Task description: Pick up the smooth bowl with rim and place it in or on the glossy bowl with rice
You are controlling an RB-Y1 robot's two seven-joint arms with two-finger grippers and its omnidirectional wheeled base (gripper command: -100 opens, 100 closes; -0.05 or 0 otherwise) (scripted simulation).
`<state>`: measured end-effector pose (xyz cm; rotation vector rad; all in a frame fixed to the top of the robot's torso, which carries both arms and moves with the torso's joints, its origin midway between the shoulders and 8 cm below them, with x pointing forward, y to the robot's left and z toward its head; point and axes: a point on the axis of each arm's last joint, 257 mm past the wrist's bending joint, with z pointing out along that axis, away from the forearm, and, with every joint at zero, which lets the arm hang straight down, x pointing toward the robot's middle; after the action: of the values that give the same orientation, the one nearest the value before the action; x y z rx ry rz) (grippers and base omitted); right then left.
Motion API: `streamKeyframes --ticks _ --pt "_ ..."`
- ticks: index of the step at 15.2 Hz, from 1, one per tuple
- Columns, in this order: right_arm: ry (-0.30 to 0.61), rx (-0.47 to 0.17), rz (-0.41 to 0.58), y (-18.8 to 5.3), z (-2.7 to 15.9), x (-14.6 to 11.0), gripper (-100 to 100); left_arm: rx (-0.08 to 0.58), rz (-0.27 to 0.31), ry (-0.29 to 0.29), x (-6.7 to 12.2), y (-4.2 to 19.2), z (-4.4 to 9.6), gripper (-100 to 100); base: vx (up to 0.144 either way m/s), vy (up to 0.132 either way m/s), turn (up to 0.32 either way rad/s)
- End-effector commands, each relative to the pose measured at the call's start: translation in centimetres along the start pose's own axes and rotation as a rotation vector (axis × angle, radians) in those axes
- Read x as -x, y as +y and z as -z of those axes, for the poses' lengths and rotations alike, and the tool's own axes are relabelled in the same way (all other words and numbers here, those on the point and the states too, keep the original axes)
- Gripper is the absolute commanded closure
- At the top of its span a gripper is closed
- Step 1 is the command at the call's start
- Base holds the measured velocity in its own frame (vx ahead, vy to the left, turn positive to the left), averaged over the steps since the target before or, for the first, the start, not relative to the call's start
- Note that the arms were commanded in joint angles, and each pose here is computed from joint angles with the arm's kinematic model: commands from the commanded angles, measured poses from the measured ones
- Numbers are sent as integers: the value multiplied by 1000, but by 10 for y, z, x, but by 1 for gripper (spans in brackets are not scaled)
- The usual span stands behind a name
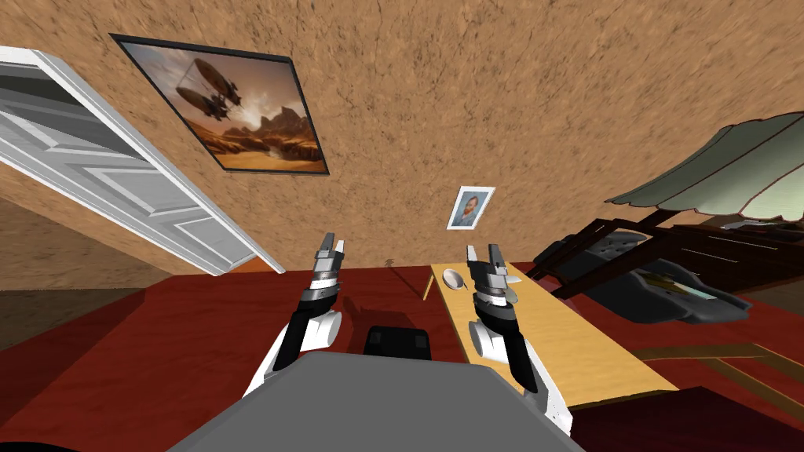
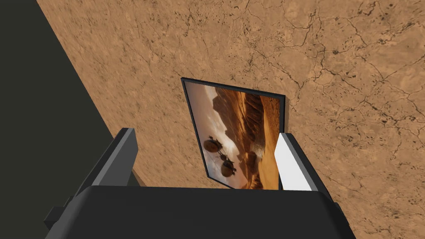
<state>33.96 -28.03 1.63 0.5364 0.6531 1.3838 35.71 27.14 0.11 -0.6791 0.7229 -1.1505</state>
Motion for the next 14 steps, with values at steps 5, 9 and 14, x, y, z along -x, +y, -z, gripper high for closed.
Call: streamKeyframes --ticks 5,9,14 --pt "149 -76 100 -38 12 -20 -100 0 0 0 0 0 0 0 -23 16 62" --pt "248 -132 173 -67 25 -30 -100 0 0 0 0 0 0 0 -22 15 76" --pt "361 -192 259 -99 43 -37 -100 0 0 0 0 0 0 0 -22 14 87"
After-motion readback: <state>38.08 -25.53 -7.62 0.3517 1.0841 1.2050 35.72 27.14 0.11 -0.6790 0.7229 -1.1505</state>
